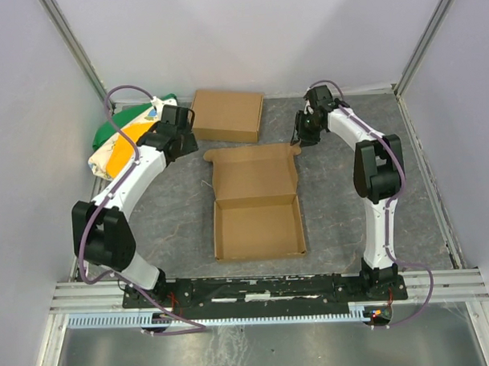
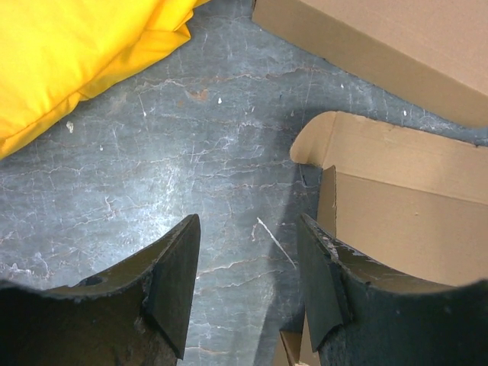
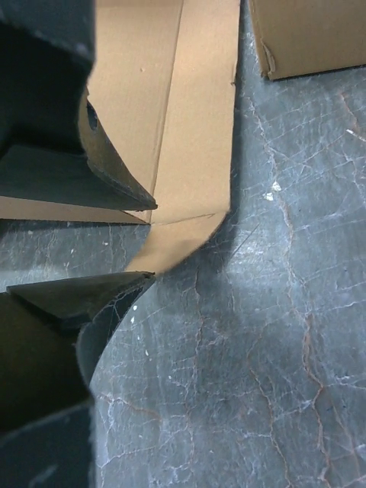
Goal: Fold the paper box
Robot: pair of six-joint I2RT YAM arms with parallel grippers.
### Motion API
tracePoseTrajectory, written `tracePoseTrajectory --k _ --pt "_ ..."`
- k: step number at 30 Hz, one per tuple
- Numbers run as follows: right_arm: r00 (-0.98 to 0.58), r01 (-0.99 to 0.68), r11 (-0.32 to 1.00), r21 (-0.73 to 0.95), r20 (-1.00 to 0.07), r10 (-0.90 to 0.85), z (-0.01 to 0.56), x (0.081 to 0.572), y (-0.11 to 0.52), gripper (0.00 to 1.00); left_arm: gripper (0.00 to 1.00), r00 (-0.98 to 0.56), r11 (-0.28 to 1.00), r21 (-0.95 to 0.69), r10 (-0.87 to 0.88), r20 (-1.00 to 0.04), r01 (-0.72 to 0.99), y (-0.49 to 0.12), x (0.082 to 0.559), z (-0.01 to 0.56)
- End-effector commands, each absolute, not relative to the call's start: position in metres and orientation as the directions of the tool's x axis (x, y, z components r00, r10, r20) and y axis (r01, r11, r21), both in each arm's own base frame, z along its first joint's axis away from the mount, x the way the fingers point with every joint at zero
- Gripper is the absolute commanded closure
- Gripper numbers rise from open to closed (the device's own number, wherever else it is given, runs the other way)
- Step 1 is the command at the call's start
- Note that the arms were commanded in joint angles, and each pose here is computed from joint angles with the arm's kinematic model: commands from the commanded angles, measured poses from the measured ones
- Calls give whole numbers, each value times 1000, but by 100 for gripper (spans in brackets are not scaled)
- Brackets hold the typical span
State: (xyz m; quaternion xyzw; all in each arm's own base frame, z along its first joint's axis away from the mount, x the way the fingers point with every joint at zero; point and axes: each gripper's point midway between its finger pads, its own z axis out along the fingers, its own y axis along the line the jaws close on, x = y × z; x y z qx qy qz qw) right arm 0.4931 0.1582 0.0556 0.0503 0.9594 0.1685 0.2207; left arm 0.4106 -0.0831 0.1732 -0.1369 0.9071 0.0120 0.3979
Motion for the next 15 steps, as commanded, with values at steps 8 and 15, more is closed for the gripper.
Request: tracePoseTrajectory --k 8,15 --pt "-880 29 944 330 -439 180 51 505 155 44 40 -573 961 -114 -243 -782 -252 -77 405 194" --pt "-866 21 956 293 -473 164 55 502 146 38 40 -575 961 -122 -247 -780 -248 -78 403 192"
